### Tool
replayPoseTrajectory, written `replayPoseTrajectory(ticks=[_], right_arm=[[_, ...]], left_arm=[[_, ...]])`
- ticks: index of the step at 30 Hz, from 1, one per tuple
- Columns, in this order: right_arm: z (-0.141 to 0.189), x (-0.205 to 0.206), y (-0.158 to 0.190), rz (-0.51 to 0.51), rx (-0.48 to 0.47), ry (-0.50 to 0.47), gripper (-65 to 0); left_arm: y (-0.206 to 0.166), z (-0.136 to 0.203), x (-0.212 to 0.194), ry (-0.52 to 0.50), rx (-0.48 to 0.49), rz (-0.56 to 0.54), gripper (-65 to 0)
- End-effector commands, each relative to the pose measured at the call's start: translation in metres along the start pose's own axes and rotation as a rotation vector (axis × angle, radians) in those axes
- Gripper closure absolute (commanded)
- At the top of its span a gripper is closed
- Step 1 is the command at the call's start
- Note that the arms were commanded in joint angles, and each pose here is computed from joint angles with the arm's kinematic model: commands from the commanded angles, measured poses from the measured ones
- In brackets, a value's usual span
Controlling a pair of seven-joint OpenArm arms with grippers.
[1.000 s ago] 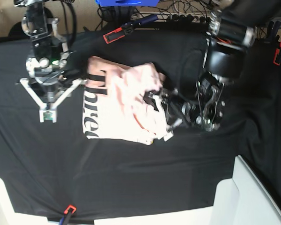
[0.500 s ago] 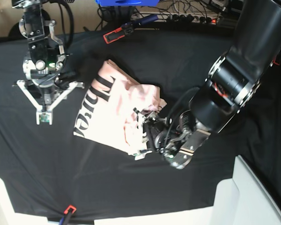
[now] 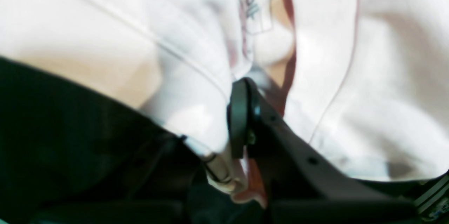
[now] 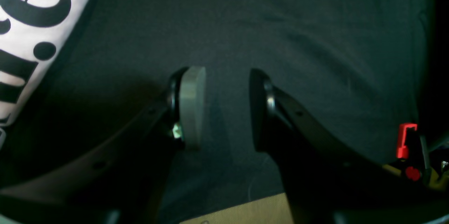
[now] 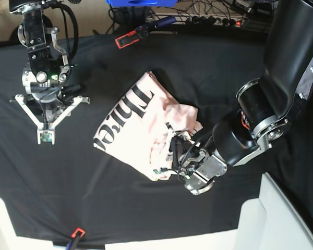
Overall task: Fold the T-shirt properly
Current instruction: 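Drag the shirt with the left gripper and fold it over onto itself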
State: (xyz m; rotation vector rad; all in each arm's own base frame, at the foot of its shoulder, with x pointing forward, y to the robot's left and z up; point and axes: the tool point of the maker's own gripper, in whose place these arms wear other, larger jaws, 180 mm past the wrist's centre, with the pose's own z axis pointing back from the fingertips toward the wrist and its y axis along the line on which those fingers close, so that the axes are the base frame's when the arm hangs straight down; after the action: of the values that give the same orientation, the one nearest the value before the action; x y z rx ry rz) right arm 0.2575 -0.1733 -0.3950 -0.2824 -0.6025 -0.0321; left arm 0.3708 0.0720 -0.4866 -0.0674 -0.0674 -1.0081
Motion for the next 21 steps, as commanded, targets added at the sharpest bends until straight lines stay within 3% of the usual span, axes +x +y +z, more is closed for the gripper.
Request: replayPoseTrajectory(ticks=[1,15,21], right_arm=[[0.003,0.015,-0.005,-0.007,-0.015,-0.052,-20.5],[0.003,0.013,-0.005,-0.006,-0.015,-0.048,-20.5],[0.003,0.012,-0.005,-0.005,-0.015,-0.045,-20.5]], left_arm=[[0.021,0.012,0.012,-0.017,0.074,-0.003,0.0],[-0.006,0.012,0.088,-0.231,0.067,0.007,0.0],[0.039,0.043,0.12,-0.375,0.25,0.078,0.0]])
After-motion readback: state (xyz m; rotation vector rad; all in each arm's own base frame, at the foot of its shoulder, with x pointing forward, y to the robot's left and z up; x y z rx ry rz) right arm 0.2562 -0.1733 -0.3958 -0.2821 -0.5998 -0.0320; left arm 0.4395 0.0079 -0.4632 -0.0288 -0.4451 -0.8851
